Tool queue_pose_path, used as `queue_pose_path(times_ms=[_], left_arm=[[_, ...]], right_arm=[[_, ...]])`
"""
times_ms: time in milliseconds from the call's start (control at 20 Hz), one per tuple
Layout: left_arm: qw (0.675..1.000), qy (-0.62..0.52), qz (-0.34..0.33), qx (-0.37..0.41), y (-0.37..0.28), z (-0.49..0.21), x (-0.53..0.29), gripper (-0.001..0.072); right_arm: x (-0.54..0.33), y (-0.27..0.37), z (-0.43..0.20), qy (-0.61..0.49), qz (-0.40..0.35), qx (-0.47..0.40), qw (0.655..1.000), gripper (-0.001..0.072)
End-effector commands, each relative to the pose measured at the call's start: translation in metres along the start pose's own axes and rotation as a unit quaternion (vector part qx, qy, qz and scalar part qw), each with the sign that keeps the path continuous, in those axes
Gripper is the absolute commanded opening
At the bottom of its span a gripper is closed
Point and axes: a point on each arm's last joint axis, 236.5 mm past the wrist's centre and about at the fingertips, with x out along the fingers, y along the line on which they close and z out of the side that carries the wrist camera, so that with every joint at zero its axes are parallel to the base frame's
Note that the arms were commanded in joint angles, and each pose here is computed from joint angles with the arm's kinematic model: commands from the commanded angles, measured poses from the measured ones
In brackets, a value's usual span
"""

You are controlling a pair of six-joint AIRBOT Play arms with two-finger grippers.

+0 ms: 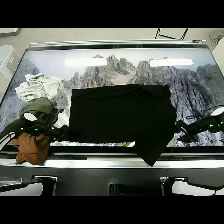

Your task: Fold the clothes and pants, and hang the long-sleeved shirts on hangers.

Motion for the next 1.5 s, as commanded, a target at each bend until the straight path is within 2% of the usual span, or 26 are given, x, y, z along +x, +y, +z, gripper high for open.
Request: queue_pose_path(times_ms=[0, 50, 200, 250, 400, 500, 550, 600, 650, 700, 750, 800, 850, 900, 1050, 1150, 1250, 1350, 1400, 1450], left_arm=[[1.0, -0.012, -0.009, 0.01, -0.011, -0.002, -0.01, 0.002], [1.0, -0.017, -0.009, 0.012, -0.013, -0.001, -0.012, 0.002], [0.999, -0.028, -0.01, 0.02, -0.017, 0.002, -0.018, 0.002], [0.999, -0.038, -0.01, 0.027, -0.021, 0.007, -0.024, 0.002], [0.985, -0.144, -0.014, 0.097, -0.067, 0.052, -0.09, 0.0018], [0.942, -0.284, -0.02, 0.176, -0.133, 0.084, -0.188, 0.0018], [0.9, -0.372, -0.025, 0.223, -0.177, 0.089, -0.256, 0.0019], [0.849, -0.456, -0.031, 0.265, -0.219, 0.08, -0.325, 0.0019], [0.784, -0.539, -0.039, 0.304, -0.263, 0.056, -0.397, 0.0019], [0.722, -0.605, -0.042, 0.334, -0.295, 0.024, -0.456, 0.002], [0.66, -0.66, -0.035, 0.359, -0.319, -0.017, -0.507, 0.002], [0.614, -0.693, -0.03, 0.376, -0.334, -0.054, -0.539, 0.002], [0.578, -0.716, -0.029, 0.39, -0.345, -0.091, -0.56, 0.002], [0.552, -0.731, -0.033, 0.399, -0.351, -0.12, -0.571, 0.002], [0.497, -0.765, -0.042, 0.408, -0.356, -0.183, -0.59, 0.002], [0.477, -0.775, -0.046, 0.412, -0.357, -0.207, -0.595, 0.002], [0.469, -0.779, -0.047, 0.414, -0.357, -0.22, -0.596, 0.0019], [0.469, -0.778, -0.043, 0.415, -0.356, -0.222, -0.595, 0.0019], [0.478, -0.774, -0.034, 0.415, -0.353, -0.217, -0.591, 0.0019], [0.498, -0.762, -0.021, 0.414, -0.349, -0.203, -0.583, 0.0019]], right_arm=[[0.019, 0.012, 0.02, -0.022, 0.044, 0.012, 0.999, 0.0532], [0.02, 0.017, 0.025, -0.031, 0.056, 0.016, 0.998, 0.0449], [0.014, 0.035, 0.029, -0.036, 0.091, 0.013, 0.995, 0.006], [0.005, 0.044, 0.028, -0.032, 0.103, -0.006, 0.994, 0.0038], [-0.07, 0.083, 0.048, -0.092, 0.115, -0.085, 0.985, 0.0036], [-0.172, 0.13, 0.069, -0.228, 0.115, -0.162, 0.953, 0.0036], [-0.236, 0.16, 0.07, -0.313, 0.115, -0.205, 0.92, 0.0036], [-0.312, 0.193, 0.056, -0.412, 0.114, -0.249, 0.869, 0.0036], [-0.385, 0.22, 0.031, -0.51, 0.103, -0.288, 0.804, 0.0036], [-0.46, 0.245, -0.012, -0.61, 0.085, -0.325, 0.718, 0.0036], [-0.514, 0.257, -0.06, -0.68, 0.062, -0.341, 0.645, 0.0036], [-0.553, 0.262, -0.113, -0.735, 0.041, -0.345, 0.583, 0.0036], [-0.573, 0.26, -0.161, -0.77, 0.025, -0.343, 0.537, 0.0036], [-0.58, 0.256, -0.197, -0.787, 0.008, -0.341, 0.514, 0.0036], [-0.582, 0.241, -0.276, -0.816, -0.001, -0.317, 0.484, 0.0036], [-0.583, 0.238, -0.309, -0.83, -0.001, -0.314, 0.461, 0.0036], [-0.582, 0.237, -0.324, -0.836, 0.006, -0.31, 0.453, 0.0036], [-0.579, 0.236, -0.324, -0.832, 0.022, -0.301, 0.465, 0.0036], [-0.573, 0.235, -0.316, -0.823, 0.02, -0.3, 0.482, 0.0036], [-0.56, 0.232, -0.301, -0.803, 0.018, -0.297, 0.516, 0.0036]])
